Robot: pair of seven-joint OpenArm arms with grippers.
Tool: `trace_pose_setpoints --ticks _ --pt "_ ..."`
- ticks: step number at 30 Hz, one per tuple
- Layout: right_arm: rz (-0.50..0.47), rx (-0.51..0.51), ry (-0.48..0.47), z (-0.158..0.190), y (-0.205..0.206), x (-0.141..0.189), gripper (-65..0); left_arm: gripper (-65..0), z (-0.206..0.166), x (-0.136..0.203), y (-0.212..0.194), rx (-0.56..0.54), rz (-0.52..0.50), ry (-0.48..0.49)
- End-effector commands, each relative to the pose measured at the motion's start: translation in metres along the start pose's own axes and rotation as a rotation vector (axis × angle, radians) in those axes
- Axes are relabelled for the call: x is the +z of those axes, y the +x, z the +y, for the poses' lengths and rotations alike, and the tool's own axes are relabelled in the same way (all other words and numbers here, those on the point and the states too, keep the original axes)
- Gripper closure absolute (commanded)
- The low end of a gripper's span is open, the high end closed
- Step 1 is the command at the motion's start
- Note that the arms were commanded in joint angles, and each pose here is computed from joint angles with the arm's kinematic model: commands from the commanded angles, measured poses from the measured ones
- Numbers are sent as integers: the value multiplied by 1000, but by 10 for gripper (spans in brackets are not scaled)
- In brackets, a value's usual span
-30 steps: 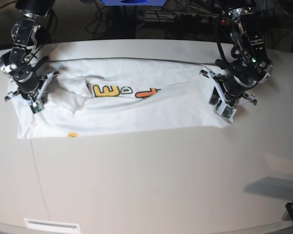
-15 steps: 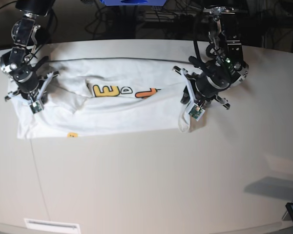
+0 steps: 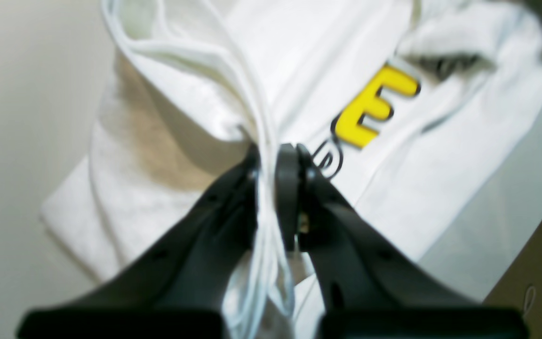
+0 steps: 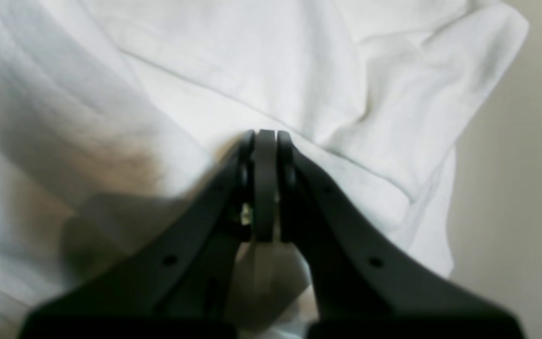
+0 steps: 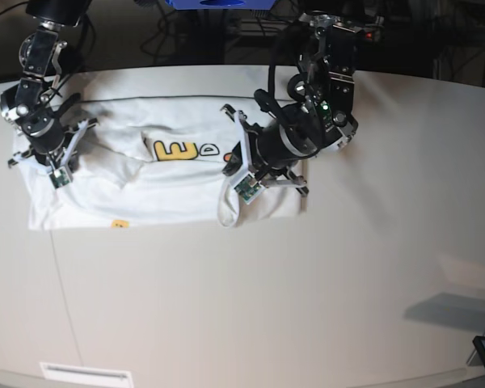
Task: Fold the T-shirt properly
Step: 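Fold the held strip end over toward the right gripper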
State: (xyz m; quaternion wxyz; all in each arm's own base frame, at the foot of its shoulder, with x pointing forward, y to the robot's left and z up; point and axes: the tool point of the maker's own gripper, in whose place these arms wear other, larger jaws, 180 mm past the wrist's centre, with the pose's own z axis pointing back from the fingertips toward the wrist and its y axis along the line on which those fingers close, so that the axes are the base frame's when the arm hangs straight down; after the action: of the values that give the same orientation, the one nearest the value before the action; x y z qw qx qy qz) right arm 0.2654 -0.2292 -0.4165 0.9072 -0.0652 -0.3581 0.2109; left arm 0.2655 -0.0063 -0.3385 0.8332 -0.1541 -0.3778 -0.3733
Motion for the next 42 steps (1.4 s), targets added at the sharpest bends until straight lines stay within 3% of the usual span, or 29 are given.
trace_pose_setpoints --ticks 1,11,23,30,39,40,42 --pt "51 17 4 1 -11 1 -16 0 -3 -1 16 2 -56 -13" --pt "54 17 1 -1 -12 1 -16 0 -14 -31 -1 75 4 -84" --pt "52 17 5 1 -12 1 -16 0 -12 -34 20 73 -42 -81" --pt "53 19 3 0 -12 1 -16 0 -17 -45 10 97 -8 -110" --pt "53 19 3 0 -12 1 -16 0 -19 -45 18 107 -56 -118" --pt "53 19 3 0 -12 1 -16 -5 -18 -45 18 106 -57 -118" --pt "54 20 2 -1 -12 1 -16 -74 -18 -45 18 106 -57 -118"
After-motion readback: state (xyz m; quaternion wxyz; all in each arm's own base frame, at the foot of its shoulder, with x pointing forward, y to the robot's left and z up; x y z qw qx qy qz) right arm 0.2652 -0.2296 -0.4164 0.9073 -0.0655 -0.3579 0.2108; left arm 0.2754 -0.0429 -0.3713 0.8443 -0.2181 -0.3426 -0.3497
